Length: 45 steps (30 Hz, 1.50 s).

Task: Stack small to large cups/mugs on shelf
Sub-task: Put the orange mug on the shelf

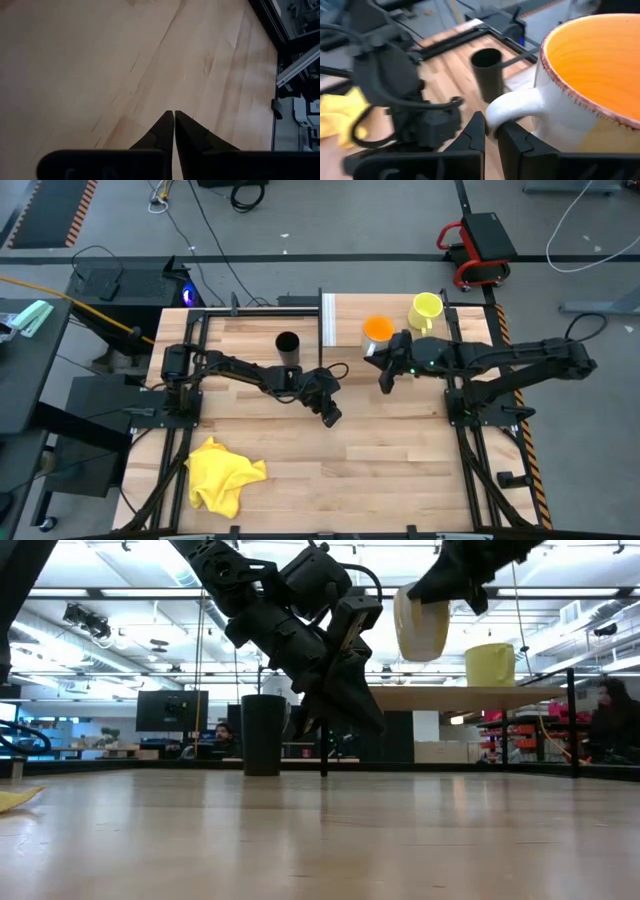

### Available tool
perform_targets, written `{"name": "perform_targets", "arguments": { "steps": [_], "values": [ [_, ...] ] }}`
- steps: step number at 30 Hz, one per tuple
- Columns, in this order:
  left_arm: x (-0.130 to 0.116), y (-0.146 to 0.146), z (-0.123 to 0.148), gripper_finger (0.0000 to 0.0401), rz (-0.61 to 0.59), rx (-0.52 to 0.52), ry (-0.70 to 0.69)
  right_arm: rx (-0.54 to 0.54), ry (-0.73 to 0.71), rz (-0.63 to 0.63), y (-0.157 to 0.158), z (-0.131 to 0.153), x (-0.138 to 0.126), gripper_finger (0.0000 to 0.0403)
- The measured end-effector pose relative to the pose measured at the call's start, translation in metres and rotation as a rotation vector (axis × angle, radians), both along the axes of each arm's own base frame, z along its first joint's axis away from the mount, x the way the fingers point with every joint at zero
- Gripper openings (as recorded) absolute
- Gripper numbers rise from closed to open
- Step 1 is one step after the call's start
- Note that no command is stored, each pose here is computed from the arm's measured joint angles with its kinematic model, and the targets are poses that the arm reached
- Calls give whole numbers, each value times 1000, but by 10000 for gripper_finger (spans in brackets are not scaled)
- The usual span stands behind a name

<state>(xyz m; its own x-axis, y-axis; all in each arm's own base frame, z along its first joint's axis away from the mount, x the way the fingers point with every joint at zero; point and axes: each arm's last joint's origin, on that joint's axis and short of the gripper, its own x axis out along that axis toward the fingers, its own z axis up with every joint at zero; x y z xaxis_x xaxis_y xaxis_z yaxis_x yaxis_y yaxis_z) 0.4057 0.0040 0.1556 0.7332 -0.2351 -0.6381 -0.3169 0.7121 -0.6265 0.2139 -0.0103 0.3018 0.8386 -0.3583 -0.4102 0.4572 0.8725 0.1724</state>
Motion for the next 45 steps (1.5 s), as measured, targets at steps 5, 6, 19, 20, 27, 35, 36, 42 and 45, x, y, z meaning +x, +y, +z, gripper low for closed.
{"name": "perform_targets", "arguments": {
  "steps": [5,6,19,20,27,35,36,42,45],
  "values": [
    [0,0,0,7,0,0,0,-25,-49,-12,-2,-5,-7,27],
    [0,0,0,6,0,0,0,-35,-41,-19,-3,-5,-7,27],
    [0,1,0,8,14,-13,5,-104,86,-27,-40,-16,-6,27],
    [0,1,0,6,14,-13,5,-103,91,-30,-42,-16,-7,27],
    [0,1,0,23,17,-11,5,-63,68,-25,-60,-18,-10,27],
    [0,1,0,6,18,-9,3,-42,35,-34,-62,-34,-11,27],
    [0,1,0,6,18,-9,3,-36,40,-36,-61,-36,-11,27],
    [0,1,0,25,19,-8,2,-48,28,-47,-62,-36,-11,27],
    [0,1,0,24,21,-6,3,-54,32,-59,-64,-36,-11,27]
  ]
}}
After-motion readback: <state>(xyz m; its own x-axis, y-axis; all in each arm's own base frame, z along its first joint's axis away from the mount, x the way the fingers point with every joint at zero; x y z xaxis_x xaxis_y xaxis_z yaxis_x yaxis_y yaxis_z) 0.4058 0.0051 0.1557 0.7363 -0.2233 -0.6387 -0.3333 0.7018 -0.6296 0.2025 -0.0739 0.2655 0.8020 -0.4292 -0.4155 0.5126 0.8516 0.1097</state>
